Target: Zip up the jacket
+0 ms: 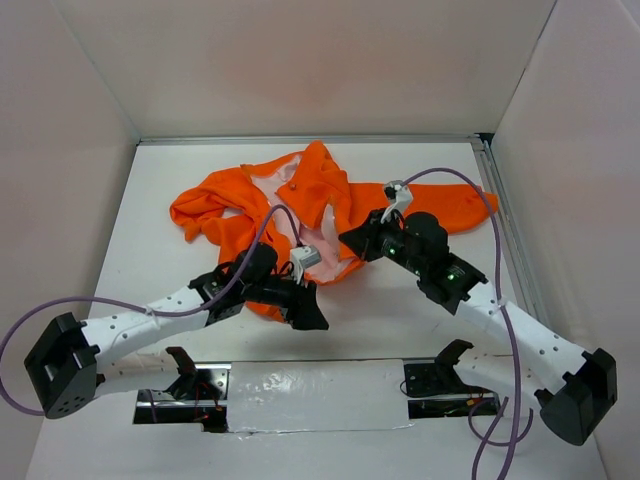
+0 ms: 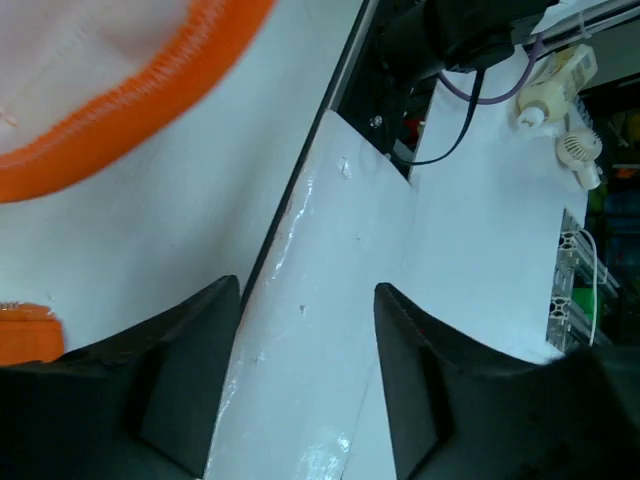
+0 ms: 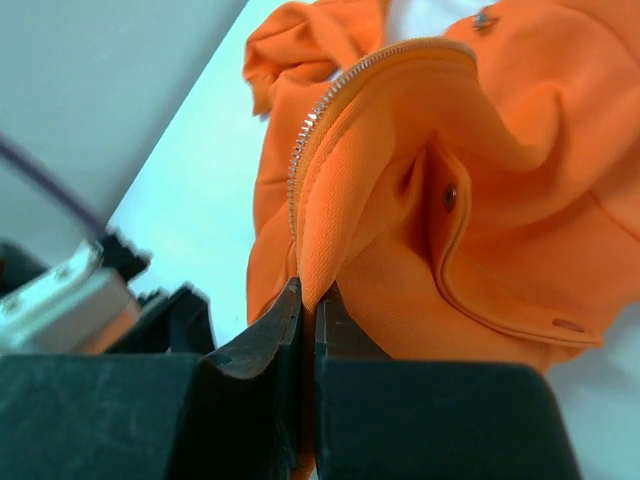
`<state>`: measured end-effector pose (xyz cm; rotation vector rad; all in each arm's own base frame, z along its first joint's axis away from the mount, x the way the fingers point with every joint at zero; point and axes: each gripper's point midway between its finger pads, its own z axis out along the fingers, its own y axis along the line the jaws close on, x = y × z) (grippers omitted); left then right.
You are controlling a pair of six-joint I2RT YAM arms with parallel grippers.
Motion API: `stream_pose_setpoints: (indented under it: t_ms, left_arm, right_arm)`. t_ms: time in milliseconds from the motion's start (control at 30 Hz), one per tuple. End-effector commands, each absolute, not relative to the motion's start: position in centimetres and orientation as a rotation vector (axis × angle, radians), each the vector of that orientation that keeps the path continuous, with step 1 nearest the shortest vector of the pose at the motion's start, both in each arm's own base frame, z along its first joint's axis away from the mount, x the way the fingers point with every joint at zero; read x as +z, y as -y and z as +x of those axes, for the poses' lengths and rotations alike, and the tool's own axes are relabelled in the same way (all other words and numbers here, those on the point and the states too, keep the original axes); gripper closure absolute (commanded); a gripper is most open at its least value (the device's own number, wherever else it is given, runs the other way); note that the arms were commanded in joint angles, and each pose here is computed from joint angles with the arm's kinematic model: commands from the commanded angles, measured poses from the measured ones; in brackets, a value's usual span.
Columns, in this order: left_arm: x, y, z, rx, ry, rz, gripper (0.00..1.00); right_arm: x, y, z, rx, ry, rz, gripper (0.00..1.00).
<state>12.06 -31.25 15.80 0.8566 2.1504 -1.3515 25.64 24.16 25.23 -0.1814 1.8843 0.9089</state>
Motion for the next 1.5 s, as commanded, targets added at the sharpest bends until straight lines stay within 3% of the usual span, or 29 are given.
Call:
stream_pose_setpoints:
  t_ms: [0, 133, 200, 300, 600, 833, 1133, 1267, 1467]
  left_arm:
    - [18.2, 31.8, 13.2, -1.343, -2.108, 0.871, 0.30]
    - [19.5, 31.4, 15.2, -1.286, -2.100, 0.802, 0.06]
    - [20.5, 31.0, 16.0, -1.258, -2.089, 0.769, 0.01]
    - [22.4, 30.5, 17.6, -1.225, -2.033, 0.716, 0.01]
    - [25.1, 32.3, 21.6, -1.257, -1.954, 0.693, 0.21]
    - [25.8, 32.6, 24.5, -1.265, -1.926, 0.652, 0.31]
    - [27.0, 33.5, 24.4, -1.372, -1.870, 0.707, 0.65]
    - [28.2, 33.6, 23.5, -1.410, -1.820, 0.768, 0.66]
    - [28.7, 33.6, 23.1, -1.424, -1.806, 0.797, 0.47]
  right_arm:
    - [27.0, -25.3, 23.8, 0.961, -1.769, -0.401, 1.00]
    - [26.5, -24.8, 22.4, 0.959, -1.754, -0.466, 1.00]
    - [26.4, -24.4, 21.8, 0.949, -1.731, -0.504, 1.00]
    - [26.3, -24.3, 20.9, 0.953, -1.712, -0.568, 1.00]
    - [25.4, -25.2, 19.8, 1.005, -1.722, -0.656, 1.00]
    - [25.2, -25.5, 19.4, 1.018, -1.722, -0.687, 1.00]
    - [24.0, -25.5, 19.5, 1.001, -1.766, -0.696, 1.00]
    - [23.6, -25.5, 20.0, 0.980, -1.787, -0.684, 1.00]
    - [24.7, -25.6, 20.1, 0.991, -1.751, -0.676, 0.98]
